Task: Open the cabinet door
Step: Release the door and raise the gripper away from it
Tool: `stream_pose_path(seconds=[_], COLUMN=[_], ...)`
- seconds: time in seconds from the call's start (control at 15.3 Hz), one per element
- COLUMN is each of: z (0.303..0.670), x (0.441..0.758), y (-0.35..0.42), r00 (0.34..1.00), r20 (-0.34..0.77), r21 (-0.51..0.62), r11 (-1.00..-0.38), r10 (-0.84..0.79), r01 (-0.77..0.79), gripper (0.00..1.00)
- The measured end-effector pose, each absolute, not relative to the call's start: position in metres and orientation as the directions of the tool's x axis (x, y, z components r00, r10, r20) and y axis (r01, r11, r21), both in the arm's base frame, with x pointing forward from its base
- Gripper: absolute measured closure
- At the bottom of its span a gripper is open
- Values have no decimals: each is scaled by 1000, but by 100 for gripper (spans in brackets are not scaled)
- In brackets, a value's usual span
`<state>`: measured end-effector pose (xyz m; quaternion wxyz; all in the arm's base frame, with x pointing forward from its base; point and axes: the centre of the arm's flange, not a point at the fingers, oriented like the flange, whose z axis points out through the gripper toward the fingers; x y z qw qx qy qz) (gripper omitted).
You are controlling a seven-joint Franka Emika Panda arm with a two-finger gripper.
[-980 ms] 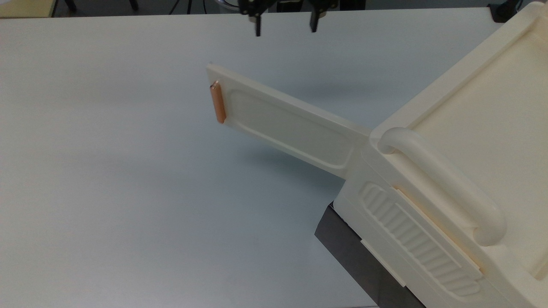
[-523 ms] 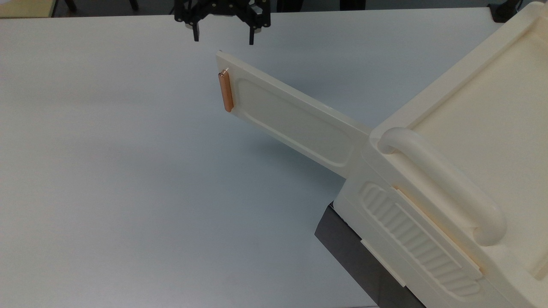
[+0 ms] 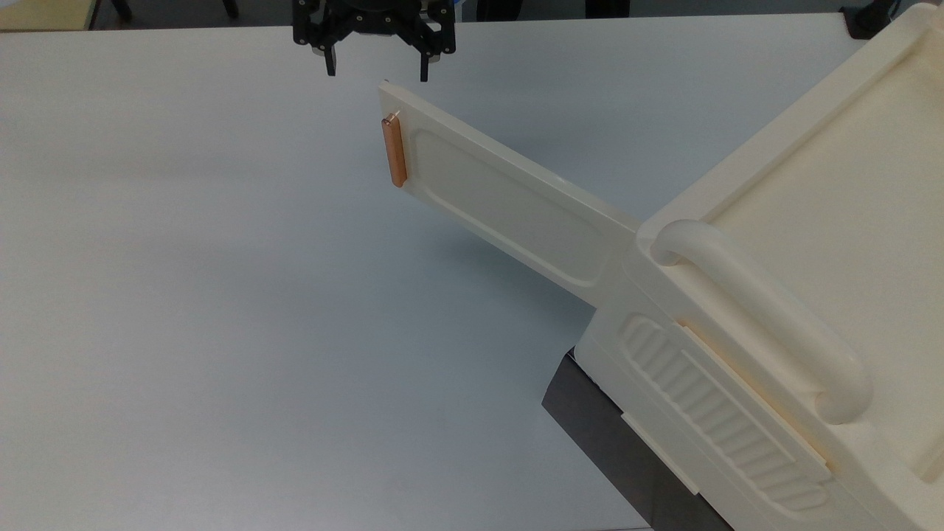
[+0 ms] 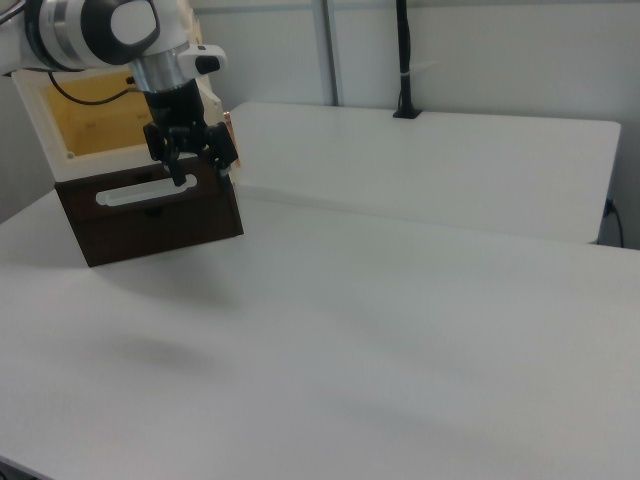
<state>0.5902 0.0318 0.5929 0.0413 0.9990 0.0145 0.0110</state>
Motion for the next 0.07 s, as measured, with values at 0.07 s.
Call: stream_pose_path(seconds=[0.07], z=[593], x=[590], y=[32], r00=[999], r20=[21], r21=[83], r11=[-996], r10=[30], r01=[28], gripper=[0])
